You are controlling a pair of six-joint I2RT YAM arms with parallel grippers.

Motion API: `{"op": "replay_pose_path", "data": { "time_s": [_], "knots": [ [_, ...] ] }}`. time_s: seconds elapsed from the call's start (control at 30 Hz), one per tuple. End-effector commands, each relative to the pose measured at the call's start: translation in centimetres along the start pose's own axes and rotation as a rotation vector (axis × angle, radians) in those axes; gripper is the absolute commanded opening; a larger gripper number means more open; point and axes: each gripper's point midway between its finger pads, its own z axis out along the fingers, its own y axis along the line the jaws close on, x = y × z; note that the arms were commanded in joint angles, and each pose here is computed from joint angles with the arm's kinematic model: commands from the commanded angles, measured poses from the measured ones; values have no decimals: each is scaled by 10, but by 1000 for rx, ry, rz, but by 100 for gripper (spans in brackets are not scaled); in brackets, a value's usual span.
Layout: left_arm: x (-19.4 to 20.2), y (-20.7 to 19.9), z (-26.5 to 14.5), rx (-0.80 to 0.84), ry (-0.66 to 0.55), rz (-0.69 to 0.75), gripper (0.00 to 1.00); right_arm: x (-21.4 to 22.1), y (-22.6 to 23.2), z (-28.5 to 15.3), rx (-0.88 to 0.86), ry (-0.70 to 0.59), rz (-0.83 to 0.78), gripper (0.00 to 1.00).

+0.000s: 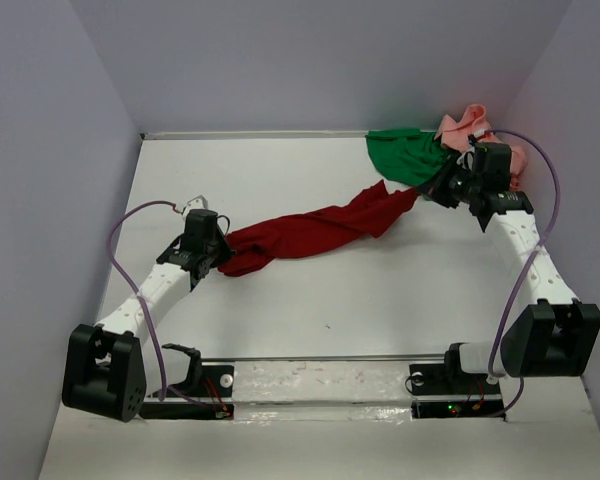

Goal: Fold and stack the t-shirts

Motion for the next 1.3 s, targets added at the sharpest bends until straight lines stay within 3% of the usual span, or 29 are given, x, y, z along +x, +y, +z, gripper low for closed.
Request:
{"op": "replay_pose_path", "data": {
  "time_s": [0.0, 0.17, 0.23, 0.27, 0.3, 0.43, 0.57, 0.7, 0.97, 1.13, 1.17, 1.27],
  "knots": [
    [-11, -7, -3, 15, -27, 19, 6, -11, 13, -17, -31, -29, -41, 0],
    [-18, -5, -3, -10, -45, 19, 6, 21, 4, -28, -35, 31, -43, 0],
    [-18, 1, -1, -44, -46, 15, 11, 33, 0, -36, -29, 38, -43, 0],
    [-20, 3, 0, -60, -53, 12, 21, 37, -2, -39, -27, 42, -45, 0],
    [-21, 5, 1, -79, -59, 10, 46, 44, -6, -40, -20, 57, -39, 0],
    [-31, -9, 1, -20, -86, -6, 75, 54, -7, -46, -30, 64, -42, 0],
    [-49, -59, -1, 171, -122, 63, 75, 67, -14, -44, -25, 95, -43, 0],
    [-67, -123, -4, 301, -169, 230, 76, 73, -15, -39, -44, 114, -44, 0],
    [-41, -226, 16, 494, -116, 602, 76, 81, -20, -34, -49, 138, -45, 0],
    [-15, -262, 24, 504, -110, 883, 77, 80, -16, -32, -70, 142, -44, 0],
    [3, -253, 40, 469, -34, 930, 77, 80, -17, -31, -70, 145, -41, 0],
    [9, -259, 50, 460, 52, 977, 77, 81, -17, -29, -75, 148, -43, 0]
  ]
}}
